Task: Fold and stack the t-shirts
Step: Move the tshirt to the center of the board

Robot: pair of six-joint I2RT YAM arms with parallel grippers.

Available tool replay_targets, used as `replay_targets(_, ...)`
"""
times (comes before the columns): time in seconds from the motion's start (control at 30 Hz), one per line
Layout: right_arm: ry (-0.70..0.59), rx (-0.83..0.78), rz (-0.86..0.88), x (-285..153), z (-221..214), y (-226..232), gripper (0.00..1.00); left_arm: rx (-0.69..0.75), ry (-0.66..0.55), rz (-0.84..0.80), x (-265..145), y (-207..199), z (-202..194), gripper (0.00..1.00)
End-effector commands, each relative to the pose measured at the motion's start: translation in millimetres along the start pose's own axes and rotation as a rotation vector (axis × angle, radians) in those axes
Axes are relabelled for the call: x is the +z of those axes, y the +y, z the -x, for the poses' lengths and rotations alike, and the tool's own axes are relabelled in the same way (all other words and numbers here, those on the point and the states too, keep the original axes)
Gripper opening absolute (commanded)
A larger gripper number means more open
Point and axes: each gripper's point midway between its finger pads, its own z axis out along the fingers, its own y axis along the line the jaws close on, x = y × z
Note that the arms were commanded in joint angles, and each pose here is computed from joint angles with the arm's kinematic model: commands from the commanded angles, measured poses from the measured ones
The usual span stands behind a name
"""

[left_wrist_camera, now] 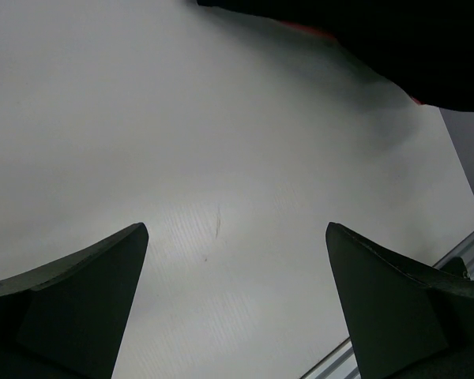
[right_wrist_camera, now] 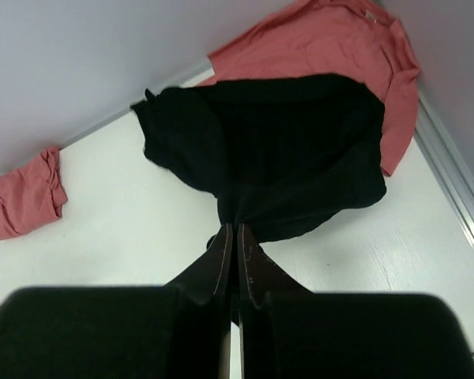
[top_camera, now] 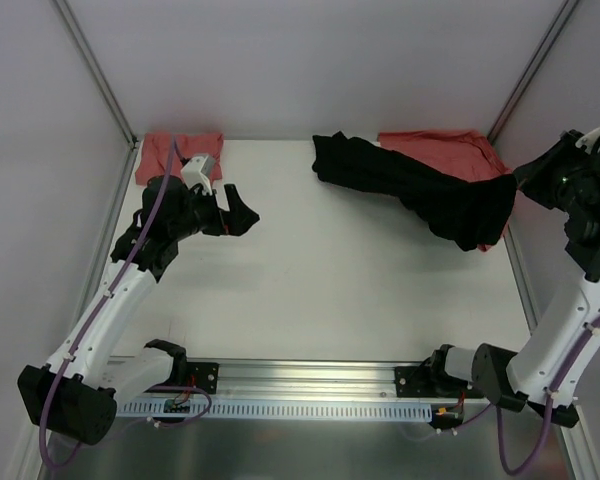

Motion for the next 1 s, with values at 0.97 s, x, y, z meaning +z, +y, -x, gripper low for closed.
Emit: replay_targets(0.97,-0.209,0.023,-0.041,-142.5,-37.4,-11.6,0.01,-0.317,0.392,-0.293,203.1,-44.3,-61.3,0.99)
